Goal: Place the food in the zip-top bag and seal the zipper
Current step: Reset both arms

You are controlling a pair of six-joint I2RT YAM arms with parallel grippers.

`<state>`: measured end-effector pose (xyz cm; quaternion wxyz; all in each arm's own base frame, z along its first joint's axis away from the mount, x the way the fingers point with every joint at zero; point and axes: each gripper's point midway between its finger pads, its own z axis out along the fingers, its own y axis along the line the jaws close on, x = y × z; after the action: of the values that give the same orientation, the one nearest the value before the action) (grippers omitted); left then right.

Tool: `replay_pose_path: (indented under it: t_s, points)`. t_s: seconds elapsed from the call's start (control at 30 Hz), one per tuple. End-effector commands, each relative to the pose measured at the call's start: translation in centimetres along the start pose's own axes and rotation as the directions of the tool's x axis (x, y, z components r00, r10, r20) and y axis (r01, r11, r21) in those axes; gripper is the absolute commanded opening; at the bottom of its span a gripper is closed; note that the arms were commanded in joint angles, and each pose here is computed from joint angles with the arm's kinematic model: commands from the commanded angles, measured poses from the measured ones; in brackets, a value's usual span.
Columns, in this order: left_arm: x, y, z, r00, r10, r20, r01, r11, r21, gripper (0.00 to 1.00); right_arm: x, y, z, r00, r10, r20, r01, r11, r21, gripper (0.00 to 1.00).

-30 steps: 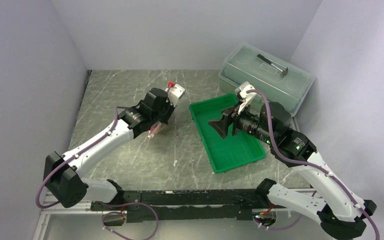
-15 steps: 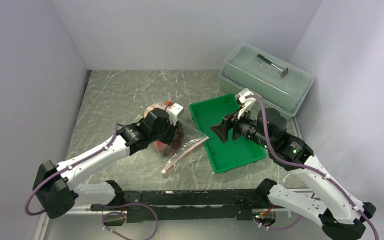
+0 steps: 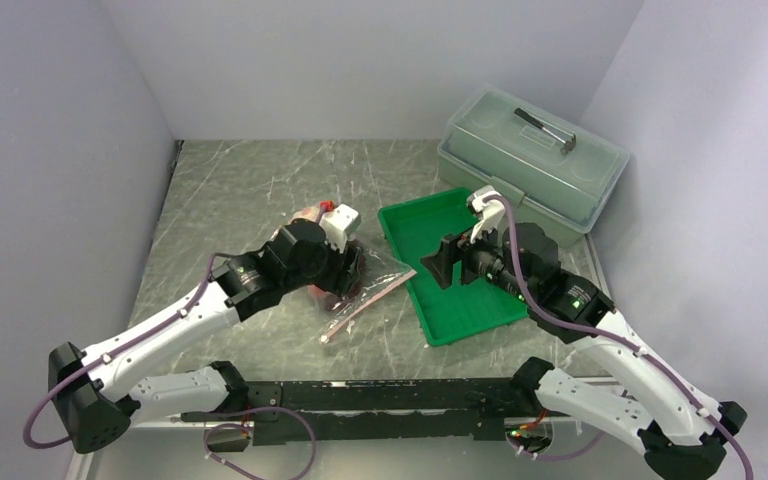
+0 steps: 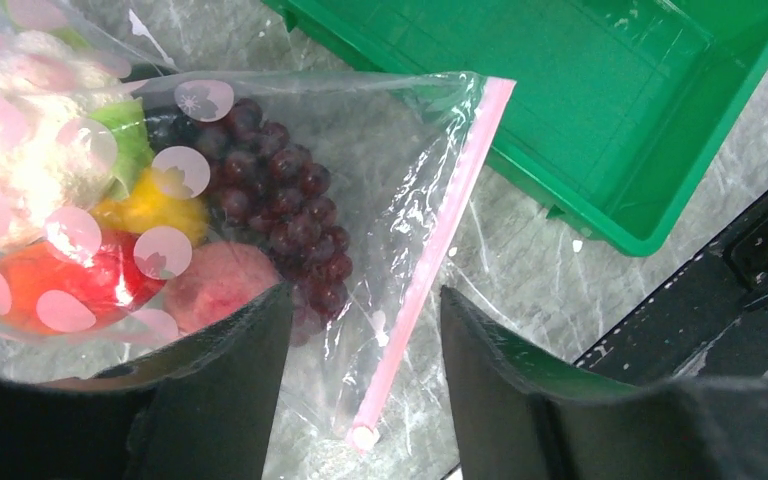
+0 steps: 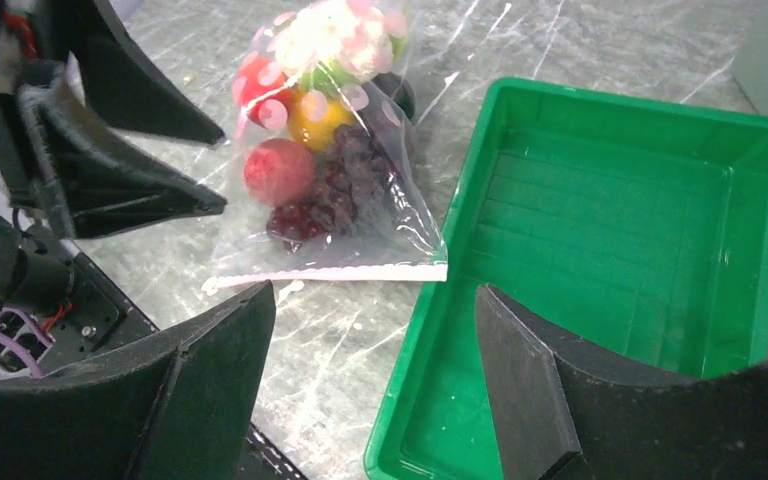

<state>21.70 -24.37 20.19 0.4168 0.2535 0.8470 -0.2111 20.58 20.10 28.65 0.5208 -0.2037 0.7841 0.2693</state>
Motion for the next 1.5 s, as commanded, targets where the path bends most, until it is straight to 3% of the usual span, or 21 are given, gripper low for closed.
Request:
replay_pose_path:
  t_s: [0.0,0.07,0.1,0.2,0.27,0.4,0.73,0.87,1.07,1.4,1.47]
  points:
    - [-2.4,0.3,-1.7,1.000,0.006,0.029,-0.005,0.999,-0.034,0.78,-0.9,-0.6,0.0,0.998,0.024,0.051,-0.026,0.999,0.035,0.77]
    - [-2.6,0.4,-2.1,1.000,0.019,0.015,-0.018,0.999,-0.042,0.98,-0.7,-0.4,0.0,0.999,0.019,0.048,-0.020,0.999,0.024,0.77]
    - [-2.7,0.4,-2.3,1.000,0.026,0.010,-0.025,0.999,-0.042,1.00,-0.7,-0.5,-0.1,0.998,0.022,0.052,-0.024,0.999,0.025,0.78]
    - [-3.2,0.8,-2.9,1.000,0.030,-0.002,-0.030,0.997,-0.070,1.00,-0.5,-1.1,-0.3,0.997,0.050,0.060,-0.054,0.997,0.064,0.81]
    - [-3.5,1.2,-3.3,1.000,0.025,-0.008,-0.026,0.995,-0.099,1.00,-0.4,-1.5,-0.5,0.996,0.074,0.059,-0.079,0.993,0.086,0.93]
    - [-3.9,2.0,-4.1,0.999,0.030,-0.016,-0.032,0.989,-0.144,1.00,-0.2,-2.7,-0.8,0.984,0.155,0.086,-0.168,0.973,0.160,0.99]
    - [-3.2,4.3,-6.0,0.997,0.072,-0.017,-0.074,0.967,-0.245,1.00,1.5,-6.7,-2.4,0.938,0.319,0.135,-0.346,0.842,0.415,1.00]
    - [-3.0,5.0,-7.4,0.996,0.086,0.035,-0.074,0.961,-0.266,1.00,1.5,-6.4,-2.8,0.969,0.242,0.052,-0.241,0.880,0.409,1.00]
    - [-2.7,6.0,-9.5,0.984,0.074,0.160,-0.025,0.957,-0.288,1.00,1.5,-6.5,-2.9,0.971,0.220,0.097,-0.241,0.892,0.383,1.00]
    - [-1.2,6.4,-9.5,0.984,0.097,0.149,-0.051,0.957,-0.286,1.00,2.2,-6.7,-2.8,0.969,0.229,0.092,-0.247,0.885,0.394,1.00]
    - [-1.0,6.4,-9.2,0.986,0.095,0.135,-0.052,0.955,-0.291,1.00,2.1,-7.5,-3.1,0.962,0.245,0.121,-0.273,0.856,0.438,1.00]
